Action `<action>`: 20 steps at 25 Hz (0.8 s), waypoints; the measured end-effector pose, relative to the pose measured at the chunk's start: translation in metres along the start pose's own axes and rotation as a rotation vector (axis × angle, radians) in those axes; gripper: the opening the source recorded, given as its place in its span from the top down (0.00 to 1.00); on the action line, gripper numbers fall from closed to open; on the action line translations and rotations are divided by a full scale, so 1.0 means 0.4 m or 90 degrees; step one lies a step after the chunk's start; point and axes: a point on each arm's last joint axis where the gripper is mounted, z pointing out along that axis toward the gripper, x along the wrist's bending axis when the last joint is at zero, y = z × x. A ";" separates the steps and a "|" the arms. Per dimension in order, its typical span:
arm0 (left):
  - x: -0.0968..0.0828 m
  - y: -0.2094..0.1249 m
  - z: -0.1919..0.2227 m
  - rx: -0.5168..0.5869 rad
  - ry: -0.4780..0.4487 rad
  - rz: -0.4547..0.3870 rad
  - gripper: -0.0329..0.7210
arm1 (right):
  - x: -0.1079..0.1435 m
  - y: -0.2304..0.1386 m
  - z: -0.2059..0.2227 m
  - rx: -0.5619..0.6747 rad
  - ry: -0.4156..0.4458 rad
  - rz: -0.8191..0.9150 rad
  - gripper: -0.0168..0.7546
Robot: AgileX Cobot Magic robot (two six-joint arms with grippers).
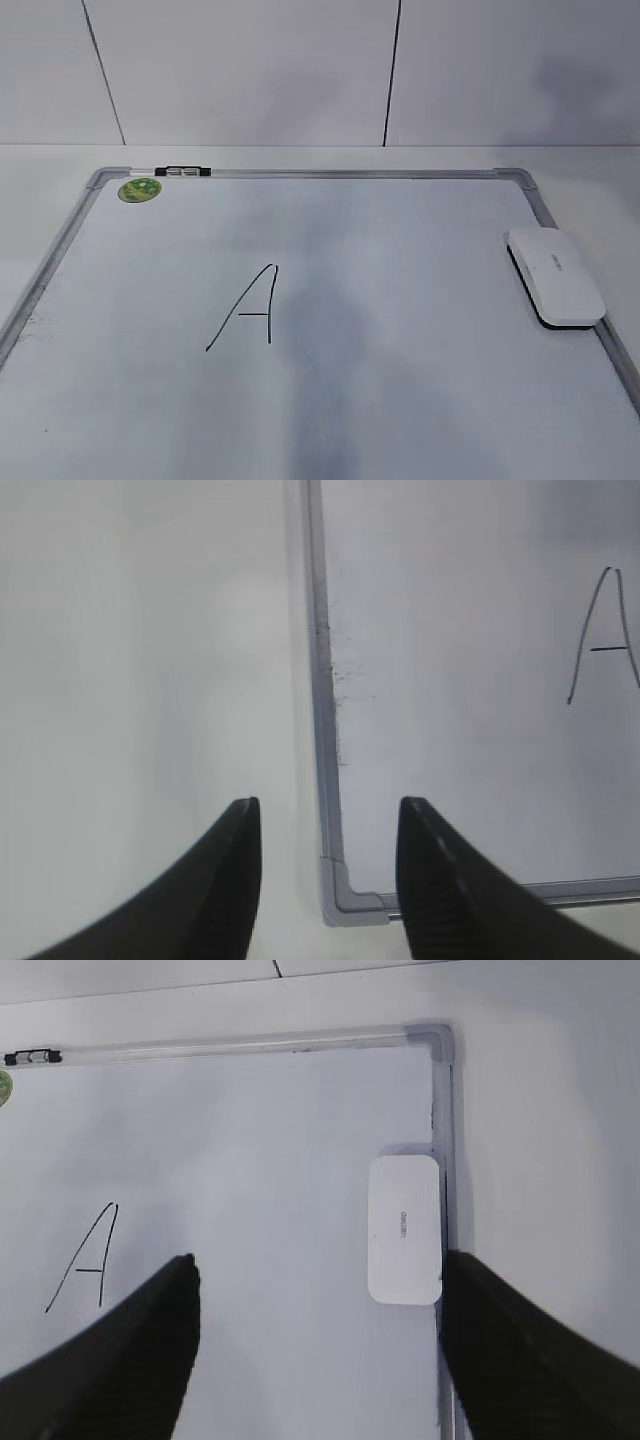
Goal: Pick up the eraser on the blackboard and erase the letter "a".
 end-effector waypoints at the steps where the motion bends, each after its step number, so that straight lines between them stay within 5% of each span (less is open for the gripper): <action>1: -0.005 -0.008 -0.016 -0.014 -0.006 0.006 0.51 | -0.001 -0.018 -0.007 0.002 0.001 0.001 0.21; 20: -0.015 -0.193 -0.235 -0.224 -0.108 0.032 0.51 | -0.009 -0.366 -0.211 -0.114 0.079 -0.001 0.21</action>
